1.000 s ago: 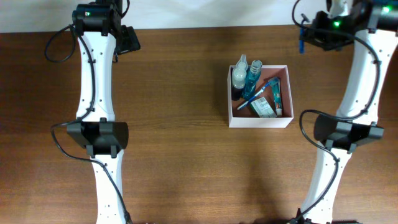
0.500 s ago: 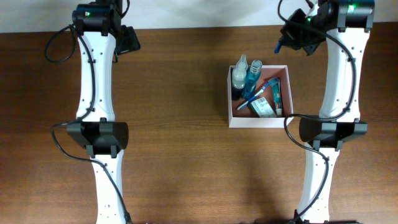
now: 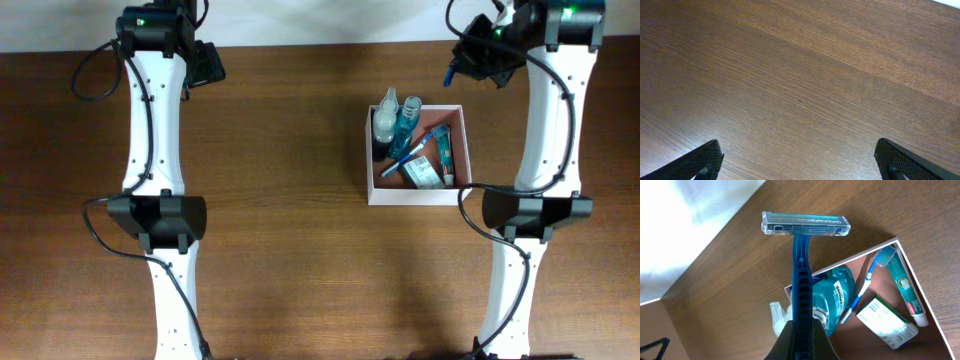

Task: Pack container
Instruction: 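Lift the razor and carry it left over the pink box, then lower the razor into the box and open the right gripper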

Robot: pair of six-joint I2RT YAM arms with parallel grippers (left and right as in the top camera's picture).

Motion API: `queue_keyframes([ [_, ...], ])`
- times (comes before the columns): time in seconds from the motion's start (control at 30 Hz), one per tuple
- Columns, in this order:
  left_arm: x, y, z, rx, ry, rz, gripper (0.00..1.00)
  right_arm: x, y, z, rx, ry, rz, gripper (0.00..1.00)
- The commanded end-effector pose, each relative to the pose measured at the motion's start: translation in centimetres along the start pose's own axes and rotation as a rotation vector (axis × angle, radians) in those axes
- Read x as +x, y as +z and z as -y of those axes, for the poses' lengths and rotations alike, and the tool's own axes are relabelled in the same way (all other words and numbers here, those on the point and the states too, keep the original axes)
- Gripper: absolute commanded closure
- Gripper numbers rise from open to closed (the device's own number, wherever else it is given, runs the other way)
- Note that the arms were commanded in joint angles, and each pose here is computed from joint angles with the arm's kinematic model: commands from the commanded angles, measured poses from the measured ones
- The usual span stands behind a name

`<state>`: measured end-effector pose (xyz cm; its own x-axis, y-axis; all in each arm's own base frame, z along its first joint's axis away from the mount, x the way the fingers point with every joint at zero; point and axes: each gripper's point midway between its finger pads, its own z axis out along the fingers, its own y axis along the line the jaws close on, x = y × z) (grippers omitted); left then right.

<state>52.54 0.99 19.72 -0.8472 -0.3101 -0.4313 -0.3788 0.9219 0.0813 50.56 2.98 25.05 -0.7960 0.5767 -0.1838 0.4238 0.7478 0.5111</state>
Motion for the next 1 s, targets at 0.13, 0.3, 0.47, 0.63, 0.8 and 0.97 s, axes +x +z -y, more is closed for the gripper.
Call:
queue_keyframes([
  [0.13,0.1,0.3,0.0,0.001,-0.010,-0.007,0.01,-0.9,-3.4,1.0,0.060,-0.030,0.101,0.96],
  [0.3,0.1,0.3,0.0,0.001,-0.009,-0.007,0.00,-0.6,-1.5,2.8,0.137,0.037,0.056,0.96],
  [0.47,0.1,0.3,0.0,0.001,-0.010,-0.007,0.01,1.2,1.6,4.8,0.214,0.070,-0.066,0.96],
  [0.63,0.1,0.3,0.0,0.001,-0.010,-0.007,0.00,2.8,3.9,6.9,0.283,0.105,-0.163,0.96],
  [0.8,0.1,0.3,0.0,0.001,-0.009,-0.007,0.01,4.0,5.0,7.7,0.315,0.116,-0.217,0.96],
  [0.97,0.1,0.3,0.0,0.001,-0.010,-0.007,0.01,4.7,5.5,7.3,0.322,0.101,-0.235,0.95],
])
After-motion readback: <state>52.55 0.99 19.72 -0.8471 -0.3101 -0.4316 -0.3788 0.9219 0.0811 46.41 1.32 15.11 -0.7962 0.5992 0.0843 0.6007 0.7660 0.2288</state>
